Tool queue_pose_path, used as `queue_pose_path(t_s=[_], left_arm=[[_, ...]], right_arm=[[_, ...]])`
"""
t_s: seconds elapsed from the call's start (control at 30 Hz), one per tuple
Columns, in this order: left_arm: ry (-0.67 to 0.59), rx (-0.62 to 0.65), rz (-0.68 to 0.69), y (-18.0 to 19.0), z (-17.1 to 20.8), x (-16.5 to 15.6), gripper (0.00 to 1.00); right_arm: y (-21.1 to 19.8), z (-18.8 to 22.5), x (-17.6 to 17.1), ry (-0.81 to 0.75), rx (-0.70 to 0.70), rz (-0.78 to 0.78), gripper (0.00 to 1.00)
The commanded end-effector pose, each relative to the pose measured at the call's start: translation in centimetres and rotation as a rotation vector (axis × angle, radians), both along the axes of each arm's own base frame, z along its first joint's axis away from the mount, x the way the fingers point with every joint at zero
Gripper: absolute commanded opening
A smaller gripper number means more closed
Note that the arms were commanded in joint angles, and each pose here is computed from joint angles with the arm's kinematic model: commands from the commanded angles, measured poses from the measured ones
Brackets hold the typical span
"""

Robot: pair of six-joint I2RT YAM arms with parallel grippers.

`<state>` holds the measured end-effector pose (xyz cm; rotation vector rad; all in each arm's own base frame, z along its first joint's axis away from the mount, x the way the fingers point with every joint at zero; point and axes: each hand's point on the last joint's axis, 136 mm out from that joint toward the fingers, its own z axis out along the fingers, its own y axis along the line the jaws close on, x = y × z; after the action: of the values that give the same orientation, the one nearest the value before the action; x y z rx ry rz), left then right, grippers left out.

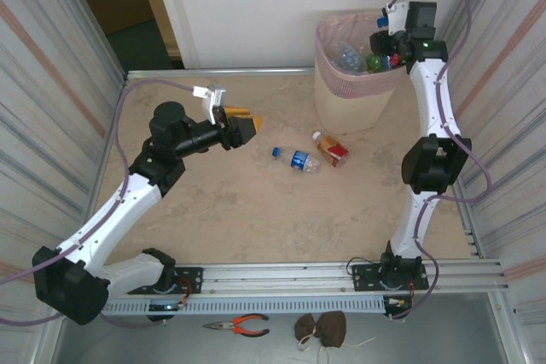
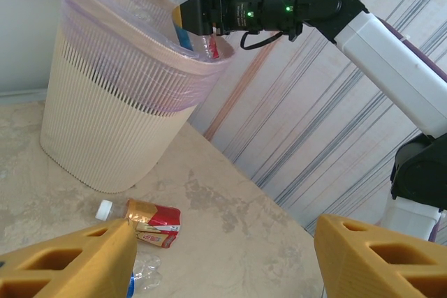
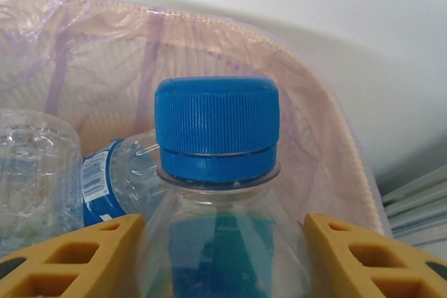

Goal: Put the plastic bottles in the bin

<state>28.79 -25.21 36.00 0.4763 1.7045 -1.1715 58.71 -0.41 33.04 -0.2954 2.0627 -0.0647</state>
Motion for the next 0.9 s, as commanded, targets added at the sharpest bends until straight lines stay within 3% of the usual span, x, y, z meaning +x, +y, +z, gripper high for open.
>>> queue_pose_path(t_s=[0.0,0.17,0.33,0.6,0.87], left_arm=[[-0.038,-0.016,0.013,0.6,1.1,-0.3,0.68],[-0.041,-0.020,0.017,0.7,1.2,-0.4,0.68],[-0.040,-0.021,0.018,0.7,1.3,-0.4,0.68],[-0.041,-0.022,0.017,0.7,1.4,-0.2,0.68],[-0.005,-0.007,0.015,0.5,0.5,0.0,0.68]], right_arm=[[-0.9,1.5,-0.2,-0.011,0.010,-0.061,0.56],[-1.6,3.5,-0.6,-0.046,-0.014,-0.118,0.69],[-1.5,5.0,-0.9,-0.081,-0.021,-0.126,0.73],[-0.7,4.0,-0.7,-0.053,0.006,-0.089,0.45],[-0.7,-0.9,-1.2,0.082,0.062,-0.099,0.33]])
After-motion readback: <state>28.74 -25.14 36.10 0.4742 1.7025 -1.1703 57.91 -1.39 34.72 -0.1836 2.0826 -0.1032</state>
